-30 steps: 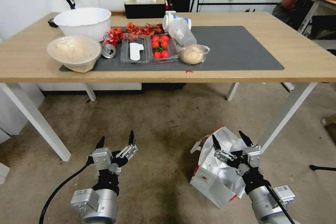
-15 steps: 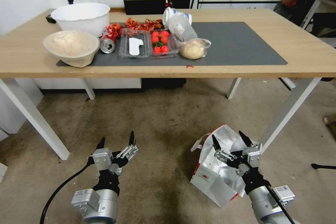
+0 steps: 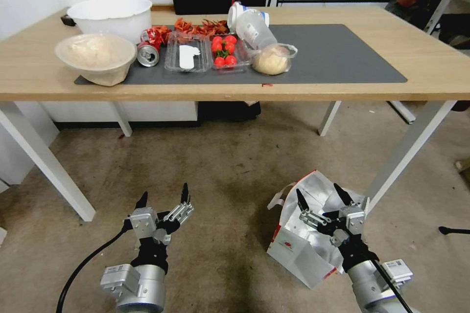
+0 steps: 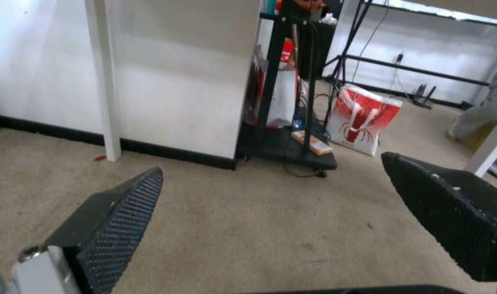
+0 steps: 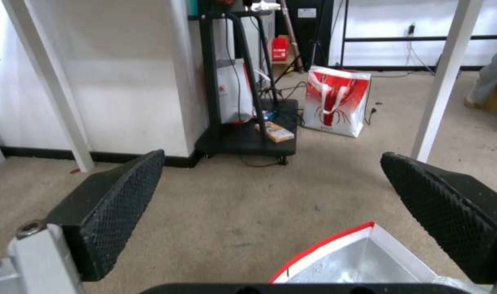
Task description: Pick up the food delivery bag from the floor and place it on the table.
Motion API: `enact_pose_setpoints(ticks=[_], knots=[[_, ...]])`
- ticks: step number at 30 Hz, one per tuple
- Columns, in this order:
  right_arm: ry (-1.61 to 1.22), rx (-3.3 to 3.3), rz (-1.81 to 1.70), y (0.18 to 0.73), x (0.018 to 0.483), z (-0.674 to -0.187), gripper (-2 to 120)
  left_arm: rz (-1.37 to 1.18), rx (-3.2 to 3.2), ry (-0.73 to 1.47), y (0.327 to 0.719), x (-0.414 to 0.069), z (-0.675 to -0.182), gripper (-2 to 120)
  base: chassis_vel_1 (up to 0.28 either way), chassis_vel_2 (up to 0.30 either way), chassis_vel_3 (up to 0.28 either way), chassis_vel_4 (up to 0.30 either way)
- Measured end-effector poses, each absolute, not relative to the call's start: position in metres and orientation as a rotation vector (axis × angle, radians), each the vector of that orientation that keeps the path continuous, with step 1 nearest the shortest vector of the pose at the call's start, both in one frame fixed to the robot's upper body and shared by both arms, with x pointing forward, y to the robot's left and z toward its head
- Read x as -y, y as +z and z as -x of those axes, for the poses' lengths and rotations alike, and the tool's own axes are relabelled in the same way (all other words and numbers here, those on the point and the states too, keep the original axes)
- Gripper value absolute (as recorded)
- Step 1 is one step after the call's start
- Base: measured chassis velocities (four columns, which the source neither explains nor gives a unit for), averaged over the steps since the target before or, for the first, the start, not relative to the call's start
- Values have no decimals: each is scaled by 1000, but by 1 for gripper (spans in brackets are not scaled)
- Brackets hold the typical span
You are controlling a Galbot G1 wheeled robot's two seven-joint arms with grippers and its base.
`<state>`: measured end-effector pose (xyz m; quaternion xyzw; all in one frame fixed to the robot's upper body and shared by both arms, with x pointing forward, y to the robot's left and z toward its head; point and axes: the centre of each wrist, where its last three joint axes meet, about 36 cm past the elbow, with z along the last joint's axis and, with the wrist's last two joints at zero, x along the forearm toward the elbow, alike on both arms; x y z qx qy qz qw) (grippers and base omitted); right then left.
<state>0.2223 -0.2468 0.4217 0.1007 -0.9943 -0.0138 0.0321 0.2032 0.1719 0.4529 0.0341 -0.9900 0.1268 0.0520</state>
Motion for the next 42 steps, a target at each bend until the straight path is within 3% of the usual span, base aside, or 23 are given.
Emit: enact_pose_setpoints(ticks=[42], knots=[[-47, 3062, -309, 420, 246, -223, 100, -95, 3016, 372, 451, -173, -205, 100, 0, 0, 0, 0]])
